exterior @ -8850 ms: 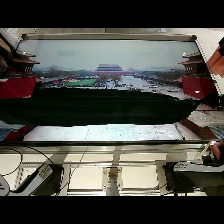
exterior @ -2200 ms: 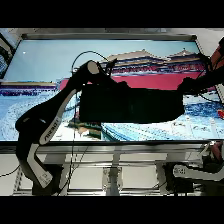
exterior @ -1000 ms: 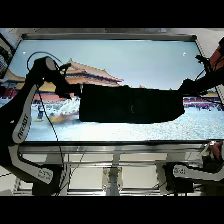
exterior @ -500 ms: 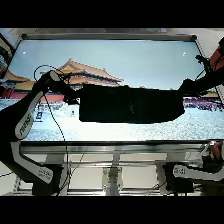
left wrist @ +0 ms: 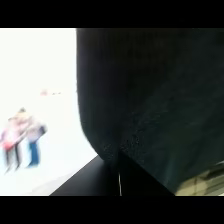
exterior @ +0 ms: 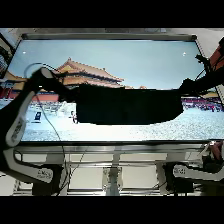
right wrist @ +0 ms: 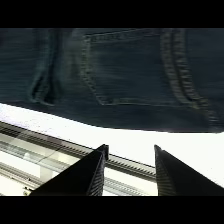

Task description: Fold the clothes and pants, and hang the long-sleeved shirts on hangers.

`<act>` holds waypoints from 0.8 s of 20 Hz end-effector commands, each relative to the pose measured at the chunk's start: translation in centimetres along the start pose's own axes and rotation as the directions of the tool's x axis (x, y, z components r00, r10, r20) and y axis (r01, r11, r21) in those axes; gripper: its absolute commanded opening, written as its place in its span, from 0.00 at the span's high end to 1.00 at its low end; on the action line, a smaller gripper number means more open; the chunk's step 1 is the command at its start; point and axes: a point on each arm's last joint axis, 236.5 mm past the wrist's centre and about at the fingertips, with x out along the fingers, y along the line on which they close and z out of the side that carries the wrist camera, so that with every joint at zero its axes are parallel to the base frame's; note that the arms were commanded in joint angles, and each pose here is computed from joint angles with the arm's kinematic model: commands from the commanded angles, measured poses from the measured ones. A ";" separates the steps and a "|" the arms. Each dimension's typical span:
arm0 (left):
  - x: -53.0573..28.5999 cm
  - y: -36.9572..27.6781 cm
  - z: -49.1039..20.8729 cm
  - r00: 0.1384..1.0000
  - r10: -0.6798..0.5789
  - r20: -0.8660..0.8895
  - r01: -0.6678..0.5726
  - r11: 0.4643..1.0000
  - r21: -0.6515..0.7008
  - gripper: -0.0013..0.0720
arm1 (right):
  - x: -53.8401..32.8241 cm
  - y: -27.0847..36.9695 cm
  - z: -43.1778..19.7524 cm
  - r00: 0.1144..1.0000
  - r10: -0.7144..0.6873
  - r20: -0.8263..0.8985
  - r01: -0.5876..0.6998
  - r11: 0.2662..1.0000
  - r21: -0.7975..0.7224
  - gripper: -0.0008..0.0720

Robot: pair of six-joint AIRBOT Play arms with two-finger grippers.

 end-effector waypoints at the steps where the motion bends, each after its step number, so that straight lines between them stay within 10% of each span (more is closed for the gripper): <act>1: -7.7 1.3 0.0 0.988 0.034 0.152 -0.021 0.996 -0.086 0.95 | 0.0 -0.1 0.5 1.000 -0.005 0.022 0.005 1.000 -0.003 0.53; 16: -22.1 -11.8 -1.5 0.907 -0.133 0.401 0.073 0.984 0.160 0.96 | -0.1 -0.4 1.8 0.997 -0.020 0.078 0.021 1.000 -0.009 0.53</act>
